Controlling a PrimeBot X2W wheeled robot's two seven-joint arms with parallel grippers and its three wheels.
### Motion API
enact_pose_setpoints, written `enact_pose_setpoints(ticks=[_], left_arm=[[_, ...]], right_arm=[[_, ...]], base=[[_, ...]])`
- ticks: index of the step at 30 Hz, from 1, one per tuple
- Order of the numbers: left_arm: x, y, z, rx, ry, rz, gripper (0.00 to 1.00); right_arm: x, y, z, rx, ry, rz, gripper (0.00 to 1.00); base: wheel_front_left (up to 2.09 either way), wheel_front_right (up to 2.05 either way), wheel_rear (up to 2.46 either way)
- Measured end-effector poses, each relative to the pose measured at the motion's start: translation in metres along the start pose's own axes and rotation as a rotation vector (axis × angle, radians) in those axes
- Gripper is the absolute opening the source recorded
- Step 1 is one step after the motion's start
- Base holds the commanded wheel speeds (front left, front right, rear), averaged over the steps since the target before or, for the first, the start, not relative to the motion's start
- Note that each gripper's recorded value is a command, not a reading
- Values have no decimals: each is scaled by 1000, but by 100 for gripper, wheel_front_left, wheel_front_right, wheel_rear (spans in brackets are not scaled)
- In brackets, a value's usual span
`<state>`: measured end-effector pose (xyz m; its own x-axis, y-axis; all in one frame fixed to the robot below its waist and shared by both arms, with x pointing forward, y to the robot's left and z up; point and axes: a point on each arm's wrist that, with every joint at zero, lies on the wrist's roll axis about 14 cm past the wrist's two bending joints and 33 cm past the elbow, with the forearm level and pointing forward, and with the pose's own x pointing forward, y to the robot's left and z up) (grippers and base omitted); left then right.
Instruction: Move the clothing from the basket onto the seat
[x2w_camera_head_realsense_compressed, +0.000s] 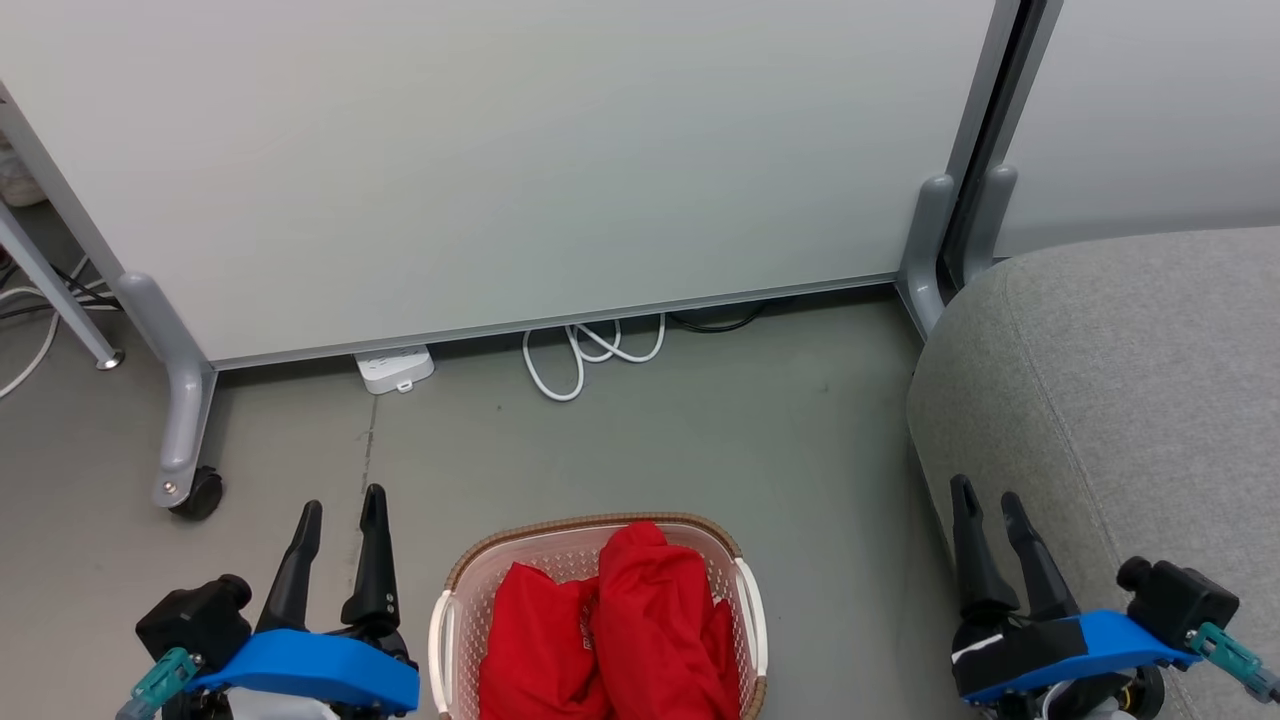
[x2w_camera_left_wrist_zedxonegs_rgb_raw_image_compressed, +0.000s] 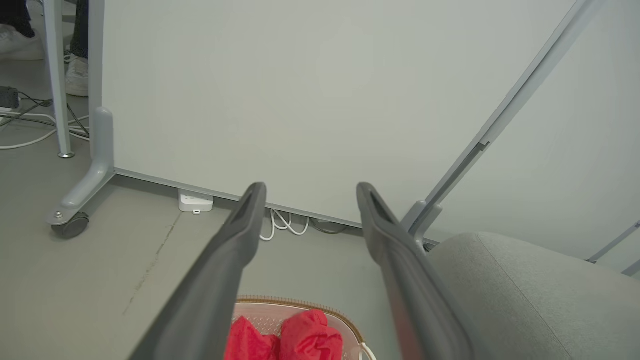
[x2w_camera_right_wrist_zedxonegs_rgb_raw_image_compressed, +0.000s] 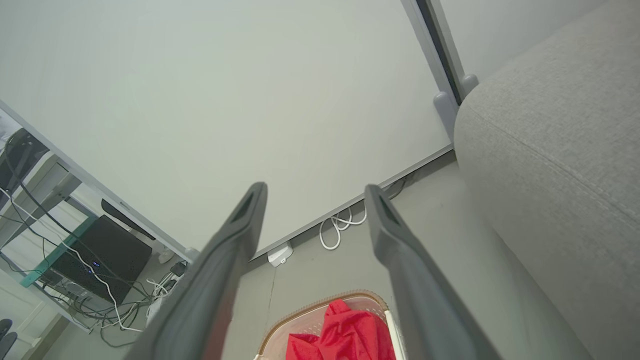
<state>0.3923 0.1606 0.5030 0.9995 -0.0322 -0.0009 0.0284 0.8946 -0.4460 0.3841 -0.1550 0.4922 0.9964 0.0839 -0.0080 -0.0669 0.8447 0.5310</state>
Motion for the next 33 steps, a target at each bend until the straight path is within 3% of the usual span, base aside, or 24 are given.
enact_pose_setpoints(ticks=[33], left_arm=[[3, -13, 0, 304, -36, -64, 100]], right_arm=[[1, 7, -8, -291, 0, 57, 100]], base=[[0, 0, 0]])
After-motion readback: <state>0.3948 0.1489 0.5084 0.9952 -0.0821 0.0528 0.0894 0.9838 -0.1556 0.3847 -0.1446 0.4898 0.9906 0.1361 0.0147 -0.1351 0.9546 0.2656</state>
